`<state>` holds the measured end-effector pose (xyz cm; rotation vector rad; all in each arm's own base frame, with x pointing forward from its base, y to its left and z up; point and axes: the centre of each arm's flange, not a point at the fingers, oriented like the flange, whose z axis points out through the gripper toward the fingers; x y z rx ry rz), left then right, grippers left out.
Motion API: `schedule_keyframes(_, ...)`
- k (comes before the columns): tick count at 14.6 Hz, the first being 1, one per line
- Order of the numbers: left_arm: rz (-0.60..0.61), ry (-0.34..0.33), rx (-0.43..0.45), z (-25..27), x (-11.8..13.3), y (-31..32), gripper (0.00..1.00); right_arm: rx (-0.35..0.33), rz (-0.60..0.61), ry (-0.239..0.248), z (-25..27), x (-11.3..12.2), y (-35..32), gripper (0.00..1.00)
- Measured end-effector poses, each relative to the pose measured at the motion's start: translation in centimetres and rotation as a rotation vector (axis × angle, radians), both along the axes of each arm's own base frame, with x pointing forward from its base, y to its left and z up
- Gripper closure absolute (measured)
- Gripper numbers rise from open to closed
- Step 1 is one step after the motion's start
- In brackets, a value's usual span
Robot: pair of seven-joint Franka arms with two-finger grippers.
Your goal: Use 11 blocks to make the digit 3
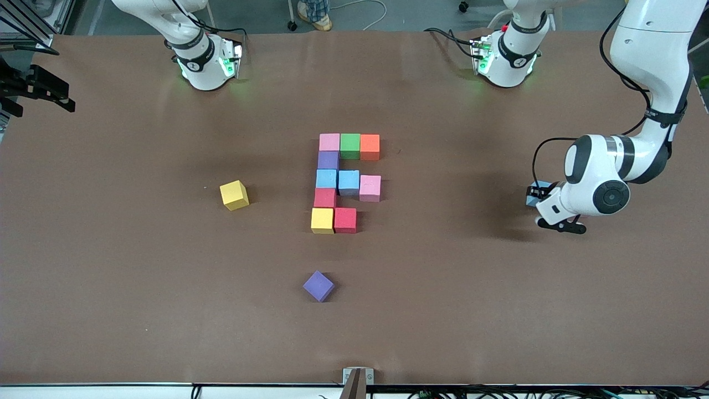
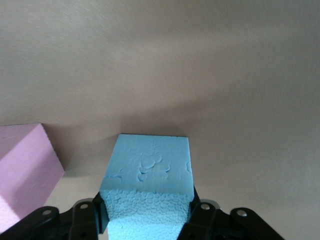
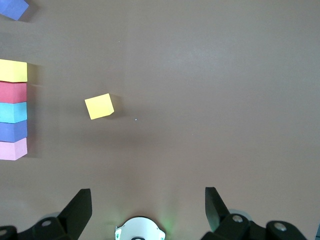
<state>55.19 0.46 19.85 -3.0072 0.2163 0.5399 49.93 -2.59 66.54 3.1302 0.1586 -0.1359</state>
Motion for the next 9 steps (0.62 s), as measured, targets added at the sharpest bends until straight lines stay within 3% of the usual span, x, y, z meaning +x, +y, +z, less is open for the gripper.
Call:
schedule_keyframes(3,0.16,-0.07,0.05,2.7,2.5,-1.8,0.43,0.0,0.0,0.0,0.0,0.0,0.0,0.0)
schedule_keyframes(9,0.505,-0.199,-0.005,8.5,9.0,-5.7,0.45,0.0,0.0,0.0,0.0,0.0,0.0,0.0)
